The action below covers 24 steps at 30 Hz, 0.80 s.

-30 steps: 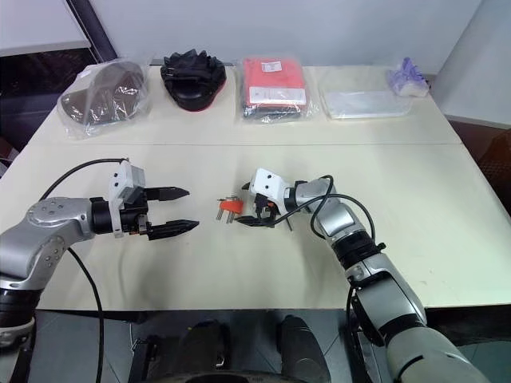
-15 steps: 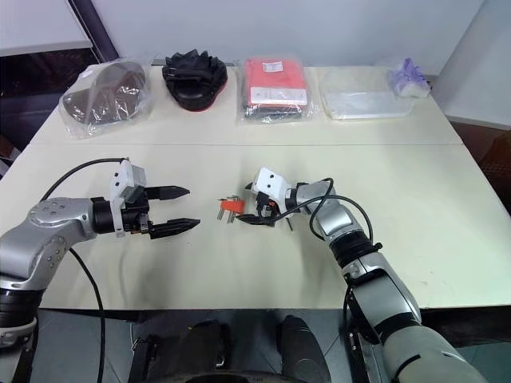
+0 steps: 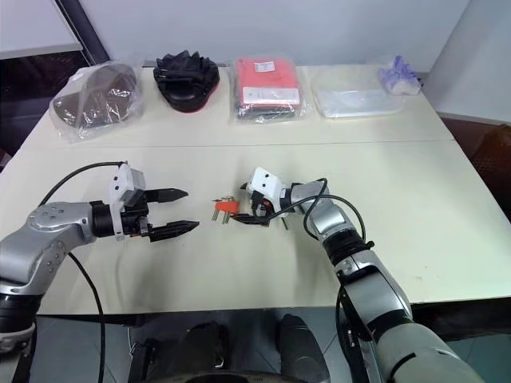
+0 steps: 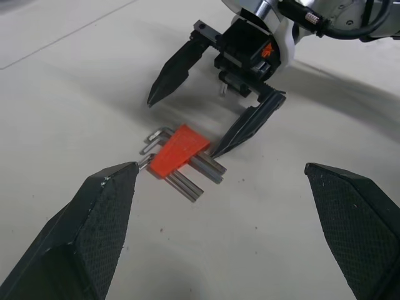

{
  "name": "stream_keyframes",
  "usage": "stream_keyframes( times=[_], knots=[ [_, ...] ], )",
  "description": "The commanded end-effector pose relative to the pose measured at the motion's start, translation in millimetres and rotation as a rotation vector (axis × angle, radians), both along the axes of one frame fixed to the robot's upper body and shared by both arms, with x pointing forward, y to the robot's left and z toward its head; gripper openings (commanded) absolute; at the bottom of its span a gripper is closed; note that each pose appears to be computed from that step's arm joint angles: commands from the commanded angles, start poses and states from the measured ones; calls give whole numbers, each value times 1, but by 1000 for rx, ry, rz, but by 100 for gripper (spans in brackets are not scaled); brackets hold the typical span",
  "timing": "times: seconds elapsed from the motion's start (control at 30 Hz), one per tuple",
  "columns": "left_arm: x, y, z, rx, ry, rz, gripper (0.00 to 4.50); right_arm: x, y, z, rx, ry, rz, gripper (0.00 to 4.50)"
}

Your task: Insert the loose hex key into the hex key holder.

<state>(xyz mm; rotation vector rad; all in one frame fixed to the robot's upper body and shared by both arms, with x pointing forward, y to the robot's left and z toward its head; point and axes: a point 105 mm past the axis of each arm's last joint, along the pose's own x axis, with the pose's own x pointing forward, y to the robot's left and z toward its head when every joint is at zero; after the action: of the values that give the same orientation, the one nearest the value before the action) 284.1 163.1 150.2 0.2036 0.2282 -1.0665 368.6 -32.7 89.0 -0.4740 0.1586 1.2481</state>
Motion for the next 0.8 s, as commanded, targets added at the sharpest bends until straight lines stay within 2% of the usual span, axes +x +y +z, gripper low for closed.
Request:
stream_keyframes(
  times=[0.03,0.17,0.2,0.3,0.4,0.57,0.67,0.8],
  knots=[
    [-1,1,13,-1,-64,-1,450,2,4,3,-11,-26,8,310],
    [-1,3,12,0,-64,4,450,1,6,1,-16,-28,12,107],
    [0,3,12,0,-62,5,450,1,4,0,-20,-30,10,97],
    [3,4,11,-3,-58,8,450,-3,1,2,-28,-51,20,98],
    [7,4,12,-10,-54,1,450,-5,-4,13,-50,-173,21,98],
    [17,-4,19,-51,-42,-41,450,-6,-24,49,-132,-550,-50,98],
    [24,-14,26,-86,-35,-98,450,-23,-37,68,-209,-808,-16,98],
    [32,-28,41,-142,-41,-164,450,-43,-43,88,-264,-1044,31,98]
  ],
)
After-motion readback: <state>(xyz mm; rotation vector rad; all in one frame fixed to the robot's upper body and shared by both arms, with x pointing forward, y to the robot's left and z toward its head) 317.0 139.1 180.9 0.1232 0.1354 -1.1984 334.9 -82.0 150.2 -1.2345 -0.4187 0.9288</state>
